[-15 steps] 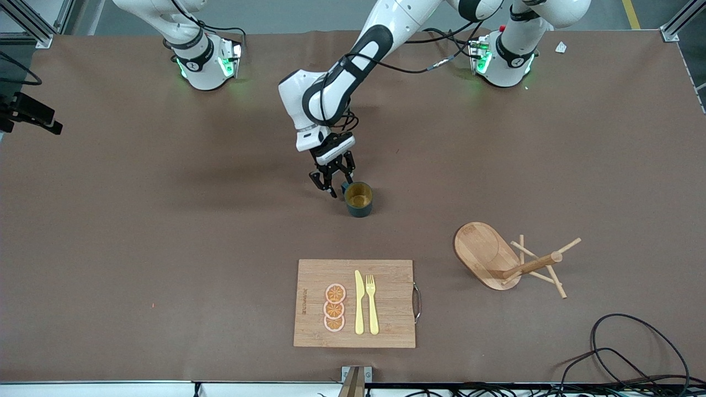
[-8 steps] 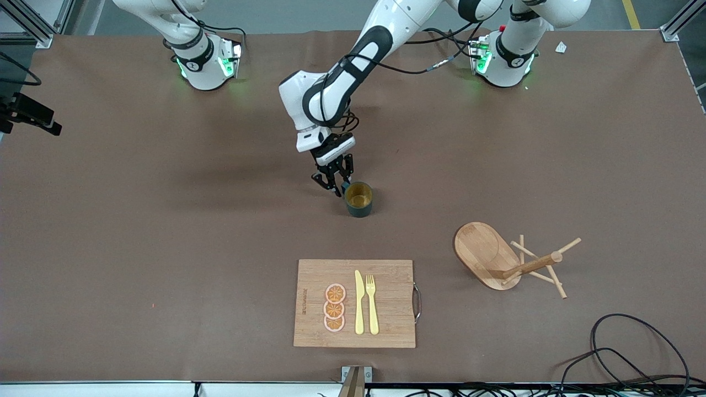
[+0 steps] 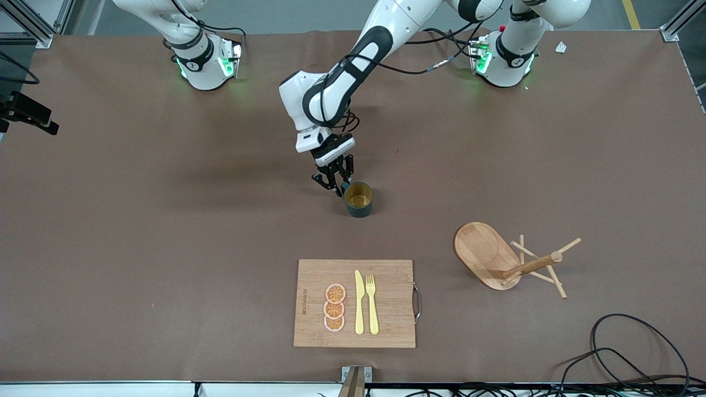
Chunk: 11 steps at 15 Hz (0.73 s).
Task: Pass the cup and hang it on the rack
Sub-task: 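Lower the left gripper and grasp the mug handle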
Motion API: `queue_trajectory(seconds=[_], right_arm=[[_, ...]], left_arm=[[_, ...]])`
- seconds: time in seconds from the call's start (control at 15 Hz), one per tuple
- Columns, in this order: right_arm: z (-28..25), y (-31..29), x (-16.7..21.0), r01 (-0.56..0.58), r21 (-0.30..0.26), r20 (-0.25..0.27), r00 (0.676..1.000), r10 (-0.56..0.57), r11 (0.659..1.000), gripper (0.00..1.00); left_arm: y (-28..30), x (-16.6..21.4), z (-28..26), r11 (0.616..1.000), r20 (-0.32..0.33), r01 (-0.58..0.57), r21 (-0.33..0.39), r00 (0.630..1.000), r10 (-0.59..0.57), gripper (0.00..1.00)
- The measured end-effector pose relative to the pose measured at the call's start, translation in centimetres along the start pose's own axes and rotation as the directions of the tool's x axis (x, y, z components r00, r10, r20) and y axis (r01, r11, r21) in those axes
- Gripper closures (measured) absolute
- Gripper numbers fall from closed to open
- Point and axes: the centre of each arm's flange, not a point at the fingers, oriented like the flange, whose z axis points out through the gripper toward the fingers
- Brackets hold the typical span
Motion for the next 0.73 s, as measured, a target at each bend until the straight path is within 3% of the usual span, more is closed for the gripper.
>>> queue_trajectory(seconds=[0.53,0.73], right_arm=[[0.0,0.0,0.0,0.001,-0.005,0.001,1.0,-0.001,1.0,0.0],[0.0,0.0,0.0,0.001,-0.005,0.0,1.0,-0.001,1.0,0.0]], left_arm=[[-0.5,-0.7,1.0,1.0,-0.006,-0.013,0.014,1.0,0.013,0.64],[-0.5,-0.6,1.1,1.0,-0.007,-0.015,0.016,1.0,0.015,0.74]])
